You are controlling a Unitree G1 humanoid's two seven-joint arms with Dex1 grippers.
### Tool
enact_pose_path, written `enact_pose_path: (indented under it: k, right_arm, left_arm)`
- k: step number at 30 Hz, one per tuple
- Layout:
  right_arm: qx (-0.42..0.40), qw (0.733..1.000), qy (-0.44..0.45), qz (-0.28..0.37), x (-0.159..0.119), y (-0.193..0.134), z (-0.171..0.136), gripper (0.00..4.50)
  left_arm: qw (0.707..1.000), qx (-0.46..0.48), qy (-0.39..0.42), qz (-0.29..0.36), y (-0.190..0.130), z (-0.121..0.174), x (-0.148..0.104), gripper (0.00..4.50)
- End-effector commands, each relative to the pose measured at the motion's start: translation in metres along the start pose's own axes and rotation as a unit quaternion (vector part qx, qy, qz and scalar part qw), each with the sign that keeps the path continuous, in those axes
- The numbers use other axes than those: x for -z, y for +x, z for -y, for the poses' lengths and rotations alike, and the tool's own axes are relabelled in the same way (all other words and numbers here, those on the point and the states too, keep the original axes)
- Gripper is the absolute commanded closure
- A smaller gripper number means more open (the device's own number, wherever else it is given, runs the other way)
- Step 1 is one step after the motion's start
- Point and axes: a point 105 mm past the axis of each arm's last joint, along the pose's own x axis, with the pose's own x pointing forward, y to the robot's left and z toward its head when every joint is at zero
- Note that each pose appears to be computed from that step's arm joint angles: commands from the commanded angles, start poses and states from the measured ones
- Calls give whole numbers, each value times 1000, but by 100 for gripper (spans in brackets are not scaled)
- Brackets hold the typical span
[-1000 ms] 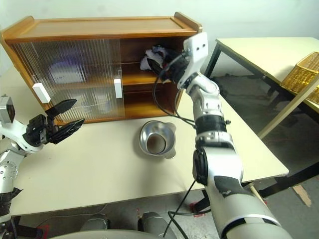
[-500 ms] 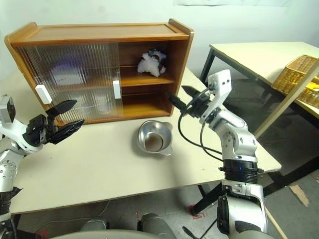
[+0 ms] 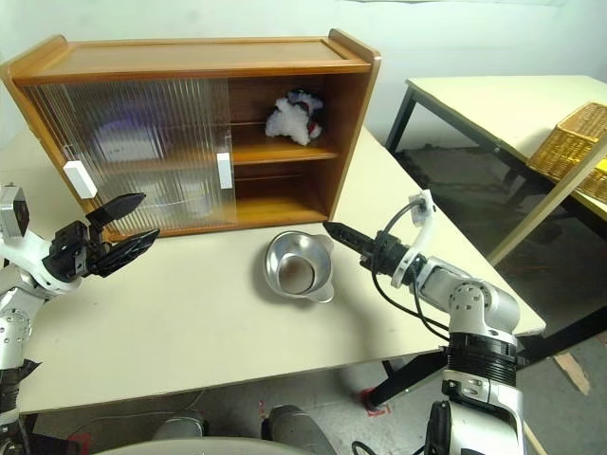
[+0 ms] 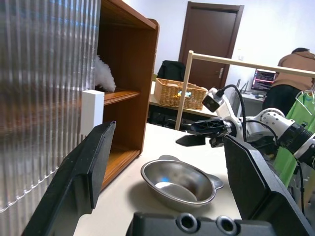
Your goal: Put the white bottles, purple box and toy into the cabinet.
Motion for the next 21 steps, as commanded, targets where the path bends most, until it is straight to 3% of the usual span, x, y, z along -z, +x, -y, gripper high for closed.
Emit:
enact_pose_path:
  k: [1, 11, 21]
  right_arm:
    - [16, 997, 81, -1, 5, -17, 10, 1]
    - [25, 977, 206, -46, 40, -51, 18, 1]
    - [-2, 960, 259, -103, 70, -51, 1, 1]
  left_arm:
    - [1000, 1, 4, 1, -1, 2, -3, 0]
    - [1000, 1, 2, 0, -1, 1, -4, 0]
    - [1000, 4, 4, -4, -1, 1, -4, 0]
